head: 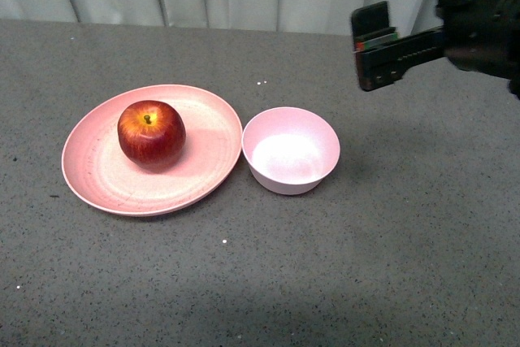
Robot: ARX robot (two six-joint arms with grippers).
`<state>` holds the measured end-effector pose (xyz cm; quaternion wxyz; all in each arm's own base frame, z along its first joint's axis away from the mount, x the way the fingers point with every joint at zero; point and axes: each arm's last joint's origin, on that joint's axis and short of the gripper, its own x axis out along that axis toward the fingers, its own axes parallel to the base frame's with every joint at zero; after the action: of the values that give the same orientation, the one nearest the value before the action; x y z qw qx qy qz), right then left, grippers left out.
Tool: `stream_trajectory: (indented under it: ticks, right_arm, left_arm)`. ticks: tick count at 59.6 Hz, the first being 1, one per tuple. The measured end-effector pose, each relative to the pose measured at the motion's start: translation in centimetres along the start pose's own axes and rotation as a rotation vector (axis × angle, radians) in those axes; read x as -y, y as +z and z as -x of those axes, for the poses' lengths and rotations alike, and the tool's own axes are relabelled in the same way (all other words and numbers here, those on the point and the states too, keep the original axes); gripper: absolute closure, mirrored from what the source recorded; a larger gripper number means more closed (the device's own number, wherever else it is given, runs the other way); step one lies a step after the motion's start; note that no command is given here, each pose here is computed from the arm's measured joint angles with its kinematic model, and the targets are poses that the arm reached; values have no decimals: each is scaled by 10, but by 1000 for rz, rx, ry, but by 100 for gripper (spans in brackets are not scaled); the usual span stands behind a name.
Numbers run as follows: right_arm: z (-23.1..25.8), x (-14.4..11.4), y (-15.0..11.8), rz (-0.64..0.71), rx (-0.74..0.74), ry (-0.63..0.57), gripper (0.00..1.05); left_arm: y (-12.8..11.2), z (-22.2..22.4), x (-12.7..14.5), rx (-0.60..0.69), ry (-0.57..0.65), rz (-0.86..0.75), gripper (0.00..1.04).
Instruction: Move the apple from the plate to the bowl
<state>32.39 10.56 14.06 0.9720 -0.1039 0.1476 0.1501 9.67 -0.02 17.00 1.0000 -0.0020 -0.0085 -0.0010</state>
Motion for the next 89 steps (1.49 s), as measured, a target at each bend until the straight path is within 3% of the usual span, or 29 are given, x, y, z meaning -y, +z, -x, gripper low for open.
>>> stream_trajectory:
  ticks: [13,19,41,89]
  right_arm:
    - [49,26,-6,-34,75,-193,9]
    - [98,39,-17,-159,269,-305,34]
    - [155,43,-38,-195,281,-298,104]
    - [213,40,-52,-199,296,-304,104]
  left_arm:
    - [0,0,0,0,0,0,7]
    - [0,0,0,0,2,0,7]
    - [0,0,0,0,0,0,7]
    - [0,0,0,0,0,0,7]
